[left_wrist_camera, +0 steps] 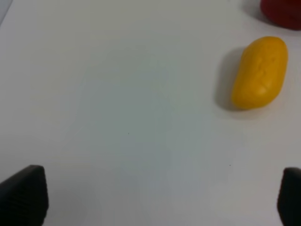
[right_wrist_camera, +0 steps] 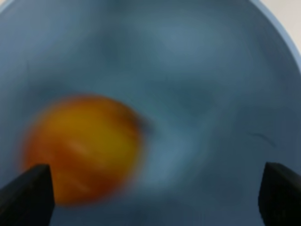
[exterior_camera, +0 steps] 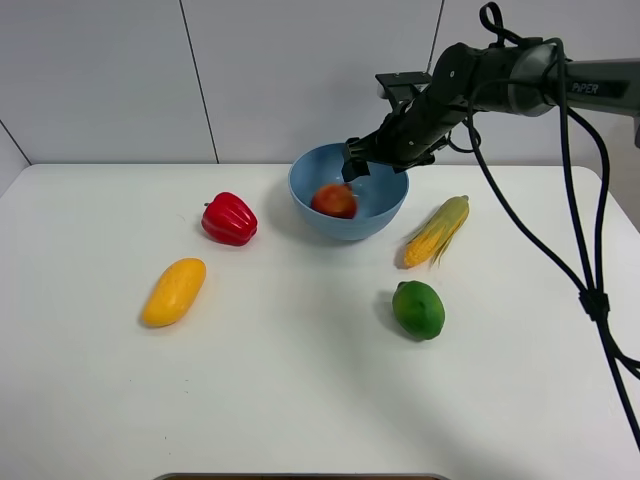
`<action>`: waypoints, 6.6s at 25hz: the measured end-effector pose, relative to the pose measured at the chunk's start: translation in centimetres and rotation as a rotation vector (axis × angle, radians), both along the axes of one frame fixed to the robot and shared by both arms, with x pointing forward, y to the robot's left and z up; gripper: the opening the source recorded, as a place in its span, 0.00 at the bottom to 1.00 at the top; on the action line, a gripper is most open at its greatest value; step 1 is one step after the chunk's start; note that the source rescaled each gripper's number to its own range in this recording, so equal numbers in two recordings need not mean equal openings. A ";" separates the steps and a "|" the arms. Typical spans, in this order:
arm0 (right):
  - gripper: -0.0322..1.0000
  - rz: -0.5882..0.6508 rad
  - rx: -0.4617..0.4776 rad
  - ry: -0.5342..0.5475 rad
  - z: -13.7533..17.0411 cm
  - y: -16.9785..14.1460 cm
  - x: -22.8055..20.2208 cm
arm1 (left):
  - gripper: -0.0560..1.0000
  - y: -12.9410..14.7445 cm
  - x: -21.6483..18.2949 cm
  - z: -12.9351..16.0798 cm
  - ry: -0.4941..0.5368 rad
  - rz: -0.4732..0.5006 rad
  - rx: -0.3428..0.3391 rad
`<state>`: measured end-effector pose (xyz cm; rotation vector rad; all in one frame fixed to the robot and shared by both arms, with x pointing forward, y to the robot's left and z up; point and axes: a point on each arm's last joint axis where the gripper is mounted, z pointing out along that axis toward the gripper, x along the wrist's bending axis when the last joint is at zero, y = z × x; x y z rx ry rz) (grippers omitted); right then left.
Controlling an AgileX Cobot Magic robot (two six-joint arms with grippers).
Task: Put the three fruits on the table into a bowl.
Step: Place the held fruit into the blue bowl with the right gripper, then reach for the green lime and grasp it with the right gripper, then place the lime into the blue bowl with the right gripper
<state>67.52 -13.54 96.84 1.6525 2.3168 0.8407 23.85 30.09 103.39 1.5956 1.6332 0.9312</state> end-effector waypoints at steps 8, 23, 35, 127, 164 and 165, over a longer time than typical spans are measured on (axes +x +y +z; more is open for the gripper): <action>0.66 0.016 -0.003 0.029 0.9 -0.1 -0.6 | 1.00 0.0 0.0 0.0 0.000 0.000 0.000; 0.66 0.133 0.001 0.122 11.8 -1.2 -6.4 | 1.00 0.0 0.0 0.0 0.000 0.000 0.000; 0.66 0.128 -0.061 0.248 11.8 -2.3 -8.8 | 1.00 0.0 0.0 0.0 0.000 0.000 0.000; 0.32 0.123 -0.334 0.527 -10.0 -1.2 -12.9 | 1.00 0.0 0.0 0.0 0.000 0.000 0.000; 0.03 0.115 -0.300 0.466 -7.6 -1.1 -12.8 | 1.00 0.0 0.0 0.0 0.000 0.000 0.000; 0.03 0.115 -0.296 0.456 -7.2 -1.1 -12.8 | 1.00 0.0 0.0 0.0 0.000 0.000 0.000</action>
